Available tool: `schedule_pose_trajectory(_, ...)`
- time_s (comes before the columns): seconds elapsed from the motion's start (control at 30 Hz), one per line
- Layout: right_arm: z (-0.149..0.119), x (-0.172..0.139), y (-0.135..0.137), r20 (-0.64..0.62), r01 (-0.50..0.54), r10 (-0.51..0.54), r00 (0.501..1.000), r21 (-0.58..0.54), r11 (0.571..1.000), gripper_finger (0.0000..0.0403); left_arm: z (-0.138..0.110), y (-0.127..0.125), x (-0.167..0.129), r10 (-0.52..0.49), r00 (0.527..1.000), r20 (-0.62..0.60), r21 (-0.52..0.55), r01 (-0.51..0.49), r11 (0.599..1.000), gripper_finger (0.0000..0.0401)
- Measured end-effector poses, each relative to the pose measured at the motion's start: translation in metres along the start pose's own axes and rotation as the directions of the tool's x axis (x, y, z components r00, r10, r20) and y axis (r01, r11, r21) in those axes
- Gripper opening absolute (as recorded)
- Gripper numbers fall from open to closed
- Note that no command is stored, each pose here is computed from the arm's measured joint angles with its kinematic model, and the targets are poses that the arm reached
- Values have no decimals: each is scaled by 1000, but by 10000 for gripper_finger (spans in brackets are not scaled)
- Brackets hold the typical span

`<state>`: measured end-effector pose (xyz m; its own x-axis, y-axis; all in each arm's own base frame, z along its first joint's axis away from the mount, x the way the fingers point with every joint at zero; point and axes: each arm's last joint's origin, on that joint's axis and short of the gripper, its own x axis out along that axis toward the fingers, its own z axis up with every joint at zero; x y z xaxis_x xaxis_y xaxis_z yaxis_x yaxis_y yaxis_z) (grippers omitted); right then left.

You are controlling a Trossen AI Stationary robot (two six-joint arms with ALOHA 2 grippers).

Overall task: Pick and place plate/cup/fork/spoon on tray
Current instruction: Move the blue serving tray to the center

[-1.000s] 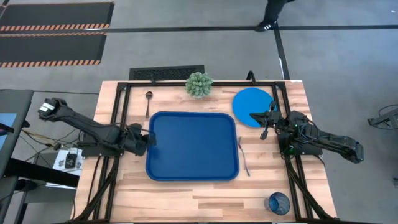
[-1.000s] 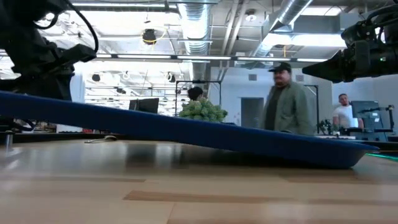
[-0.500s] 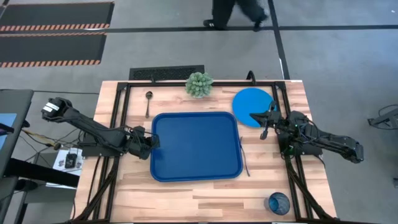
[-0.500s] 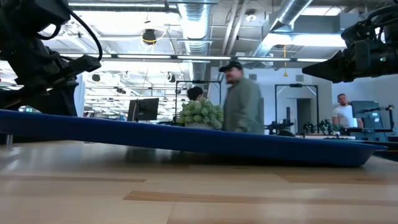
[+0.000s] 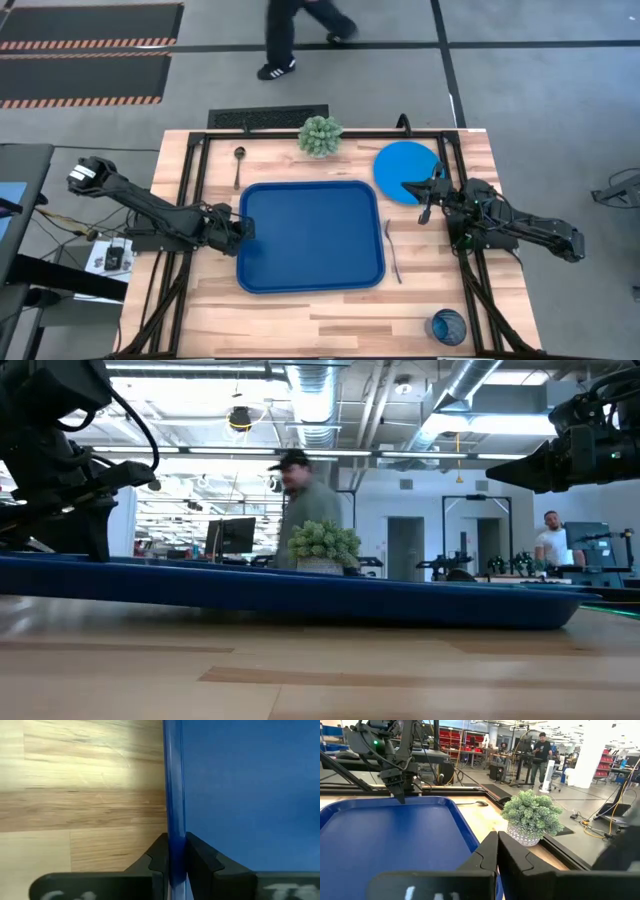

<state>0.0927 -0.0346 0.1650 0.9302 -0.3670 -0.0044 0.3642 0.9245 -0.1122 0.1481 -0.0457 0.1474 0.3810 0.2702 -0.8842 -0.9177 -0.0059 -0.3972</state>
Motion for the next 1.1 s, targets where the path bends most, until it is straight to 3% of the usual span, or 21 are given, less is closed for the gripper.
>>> schedule_pose_trajectory(0.37,0,0,0,0,0,0,1000,0,1000,33,0,2,0,31,999,-30,50,-29,998,92)
schedule_pose_trajectory(0.67,0,0,0,0,0,0,1000,0,1000,33,0,2,0,33,999,-30,148,-28,989,109)
schedule_pose_trajectory(0.9,0,0,0,0,0,0,1000,0,1000,33,0,-2,-4,15,1000,-18,304,-9,953,95)
schedule_pose_trajectory(1.1,0,0,0,0,0,0,1000,0,1000,33,0,-19,-16,-54,999,-7,471,50,880,42)
